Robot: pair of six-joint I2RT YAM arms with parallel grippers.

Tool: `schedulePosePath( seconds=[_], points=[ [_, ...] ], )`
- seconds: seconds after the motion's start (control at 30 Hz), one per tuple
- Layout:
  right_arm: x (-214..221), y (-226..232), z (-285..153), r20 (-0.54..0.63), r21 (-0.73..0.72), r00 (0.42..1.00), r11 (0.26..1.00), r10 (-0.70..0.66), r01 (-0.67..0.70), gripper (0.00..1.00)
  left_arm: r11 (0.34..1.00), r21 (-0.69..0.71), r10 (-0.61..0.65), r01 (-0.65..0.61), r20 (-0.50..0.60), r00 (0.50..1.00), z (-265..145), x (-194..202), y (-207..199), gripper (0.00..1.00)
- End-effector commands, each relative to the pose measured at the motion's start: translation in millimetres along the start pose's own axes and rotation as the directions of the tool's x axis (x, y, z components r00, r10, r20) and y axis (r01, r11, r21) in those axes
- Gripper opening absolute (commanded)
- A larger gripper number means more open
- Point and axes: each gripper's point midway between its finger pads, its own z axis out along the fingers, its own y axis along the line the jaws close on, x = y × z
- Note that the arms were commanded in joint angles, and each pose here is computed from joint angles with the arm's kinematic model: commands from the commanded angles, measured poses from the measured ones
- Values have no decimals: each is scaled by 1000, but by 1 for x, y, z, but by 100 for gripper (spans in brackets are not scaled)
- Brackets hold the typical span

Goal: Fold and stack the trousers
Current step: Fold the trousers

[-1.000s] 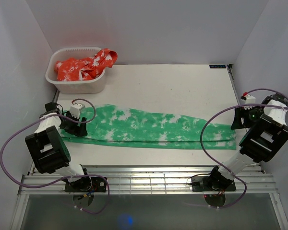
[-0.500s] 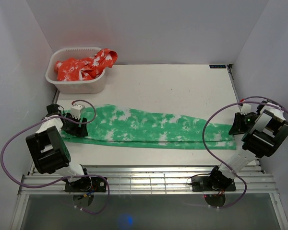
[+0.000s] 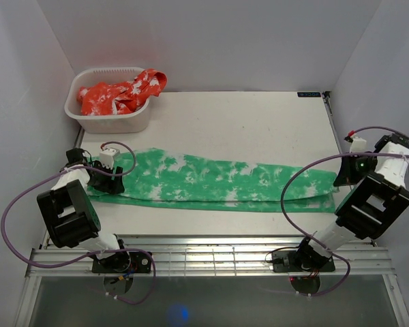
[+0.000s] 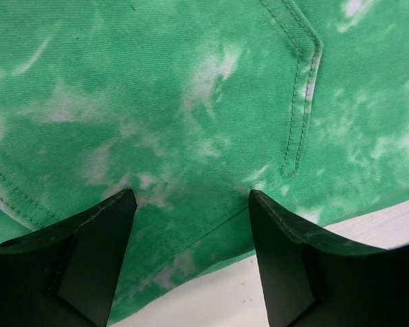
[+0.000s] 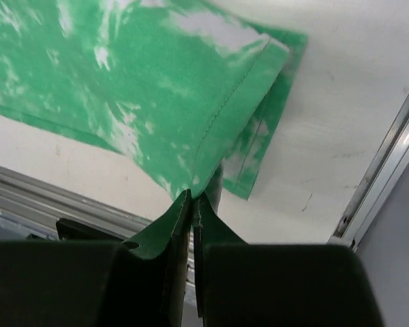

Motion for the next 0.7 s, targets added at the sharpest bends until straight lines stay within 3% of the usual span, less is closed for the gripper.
schedulePosePath(
  seconds=[0.0,0.13,0.23,0.27,0.33,0.4,0.47,0.5,0.67],
  points=[
    [53,-9,13,-140,35,990,999,20,-15,8,998,-55,-23,19,-70,997,3,18,12,79],
    [75,-38,39,-177,95,982,994,67,-51,8,999,-42,-5,4,-38,999,-7,6,15,76],
    [79,-54,58,-193,110,976,990,104,-84,8,995,71,67,-67,3,998,-24,-1,-7,70],
    [81,-55,62,-199,107,973,989,117,-98,8,981,79,170,-176,81,982,-36,-18,-12,68],
    [79,-58,69,-198,98,971,988,135,-118,8,953,136,253,-271,137,958,-51,-25,-34,66],
    [78,-60,70,-193,97,971,988,141,-124,8,883,121,418,-453,236,877,-69,-44,-49,63],
    [75,-62,69,-185,100,973,988,137,-120,8,836,141,483,-531,271,833,-74,-47,-69,56],
    [74,-62,68,-180,102,975,988,134,-117,8,796,120,544,-594,289,788,-78,-51,-74,54],
    [62,-59,60,-147,89,981,990,124,-111,8,670,176,664,-721,292,688,-58,-47,-110,49]
  ],
)
